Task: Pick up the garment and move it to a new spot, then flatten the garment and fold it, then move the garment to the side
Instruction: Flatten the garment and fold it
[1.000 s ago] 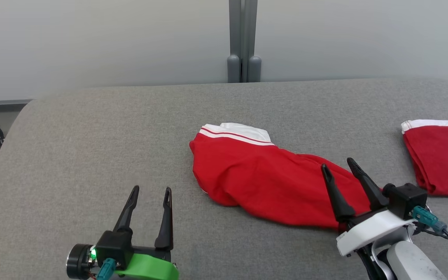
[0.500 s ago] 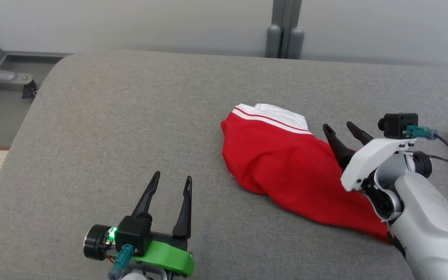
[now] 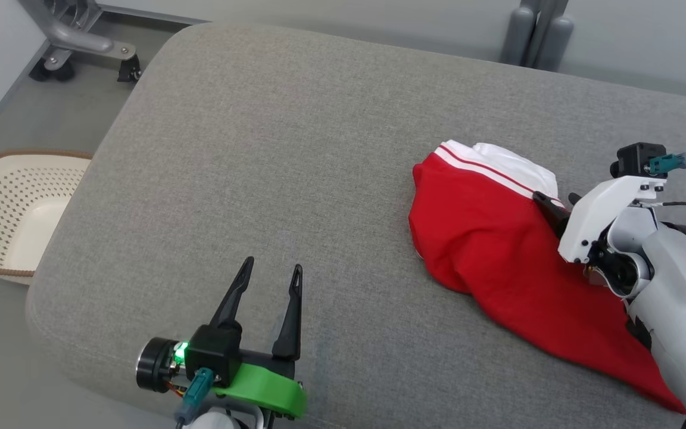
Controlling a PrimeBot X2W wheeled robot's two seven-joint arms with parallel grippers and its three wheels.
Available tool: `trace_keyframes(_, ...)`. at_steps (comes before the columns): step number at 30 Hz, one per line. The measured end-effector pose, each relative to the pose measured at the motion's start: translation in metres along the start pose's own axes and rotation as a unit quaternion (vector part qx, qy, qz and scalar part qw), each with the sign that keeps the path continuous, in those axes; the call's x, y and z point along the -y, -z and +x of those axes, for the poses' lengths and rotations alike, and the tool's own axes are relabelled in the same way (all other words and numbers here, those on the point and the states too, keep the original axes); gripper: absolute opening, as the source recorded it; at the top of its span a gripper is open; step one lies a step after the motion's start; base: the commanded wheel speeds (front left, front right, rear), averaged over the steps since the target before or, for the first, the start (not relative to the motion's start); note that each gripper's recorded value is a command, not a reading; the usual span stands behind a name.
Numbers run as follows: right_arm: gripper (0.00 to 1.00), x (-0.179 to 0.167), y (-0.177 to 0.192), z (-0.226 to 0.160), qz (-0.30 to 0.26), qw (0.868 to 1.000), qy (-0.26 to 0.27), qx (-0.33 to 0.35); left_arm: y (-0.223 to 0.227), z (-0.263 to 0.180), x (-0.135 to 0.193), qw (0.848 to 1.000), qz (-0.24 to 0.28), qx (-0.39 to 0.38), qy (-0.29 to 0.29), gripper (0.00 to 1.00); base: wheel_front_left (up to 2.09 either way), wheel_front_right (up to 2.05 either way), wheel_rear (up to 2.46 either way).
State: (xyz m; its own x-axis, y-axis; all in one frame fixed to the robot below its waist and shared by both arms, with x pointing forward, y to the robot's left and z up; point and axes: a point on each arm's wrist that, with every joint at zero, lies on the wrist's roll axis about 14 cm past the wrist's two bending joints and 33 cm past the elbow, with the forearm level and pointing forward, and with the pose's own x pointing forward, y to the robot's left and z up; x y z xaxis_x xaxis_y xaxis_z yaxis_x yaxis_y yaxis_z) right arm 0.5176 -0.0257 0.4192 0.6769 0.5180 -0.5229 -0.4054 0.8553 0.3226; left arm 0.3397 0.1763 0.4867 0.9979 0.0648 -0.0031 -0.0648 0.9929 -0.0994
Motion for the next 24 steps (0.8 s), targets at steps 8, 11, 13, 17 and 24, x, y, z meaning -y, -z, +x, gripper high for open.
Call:
trace_keyframes(8,0.10,-0.006,0.016,0.021,0.028,0.999,-0.011,-0.040,0.005,0.003,-0.010,1.000,0.007,-0.011,-0.015,1.00,0.00,0.00,0.00)
trace_keyframes(11,0.00,-0.010,0.012,0.023,0.022,0.999,-0.018,-0.033,0.006,0.005,-0.009,1.000,0.006,-0.011,-0.014,1.00,0.00,0.00,0.00)
trace_keyframes(13,0.00,-0.012,0.004,0.022,0.009,1.000,-0.021,-0.009,0.006,0.005,-0.007,1.000,0.005,-0.011,-0.013,1.00,0.00,0.00,0.00)
trace_keyframes(17,0.00,-0.013,-0.033,0.014,-0.001,0.997,-0.022,0.074,0.003,0.004,-0.007,1.000,0.004,-0.006,-0.012,1.00,0.00,0.00,0.00)
trace_keyframes(24,0.00,-0.073,-0.076,-0.013,-0.044,0.978,-0.089,0.185,-0.010,-0.003,-0.010,1.000,-0.001,0.016,-0.018,1.00,0.00,0.00,0.00)
